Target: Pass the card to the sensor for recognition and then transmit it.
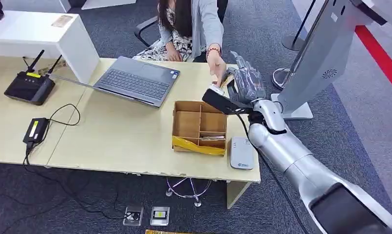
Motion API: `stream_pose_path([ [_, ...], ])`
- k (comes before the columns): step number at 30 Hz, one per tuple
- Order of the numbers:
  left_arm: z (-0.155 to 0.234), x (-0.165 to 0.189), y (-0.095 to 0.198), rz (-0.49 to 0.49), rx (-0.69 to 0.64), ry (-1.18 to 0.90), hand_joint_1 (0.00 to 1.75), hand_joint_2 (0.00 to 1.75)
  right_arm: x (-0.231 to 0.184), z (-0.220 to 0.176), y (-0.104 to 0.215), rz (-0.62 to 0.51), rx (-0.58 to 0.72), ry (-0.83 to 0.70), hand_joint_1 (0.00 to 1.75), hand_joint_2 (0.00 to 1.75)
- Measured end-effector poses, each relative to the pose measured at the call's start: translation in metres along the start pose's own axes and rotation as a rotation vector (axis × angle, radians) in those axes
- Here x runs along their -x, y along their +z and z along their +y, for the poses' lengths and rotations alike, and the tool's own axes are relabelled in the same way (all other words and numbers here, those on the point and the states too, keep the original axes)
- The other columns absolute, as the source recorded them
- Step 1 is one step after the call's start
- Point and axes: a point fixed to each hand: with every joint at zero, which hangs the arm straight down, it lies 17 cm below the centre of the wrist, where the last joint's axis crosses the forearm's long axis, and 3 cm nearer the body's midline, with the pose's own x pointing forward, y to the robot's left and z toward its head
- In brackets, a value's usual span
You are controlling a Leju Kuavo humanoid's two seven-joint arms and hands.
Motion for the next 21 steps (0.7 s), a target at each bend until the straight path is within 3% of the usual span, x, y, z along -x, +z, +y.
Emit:
stream_pose_path([
  [9, 0.004, 0.002, 0.000, 0.001, -0.001, -0.013, 0.00, 0.00, 0.015, 0.035, 0.021, 0.037, -0.093, 0.033, 0.00, 0.00],
  [10, 0.004, 0.002, 0.000, 0.002, -0.002, -0.011, 0.00, 0.00, 0.017, 0.039, 0.025, 0.046, -0.103, 0.049, 0.00, 1.75],
  [21, 0.013, 0.006, 0.000, 0.020, -0.018, 0.005, 0.00, 0.00, 0.043, 0.061, 0.078, 0.155, -0.178, 0.034, 0.00, 1.75],
])
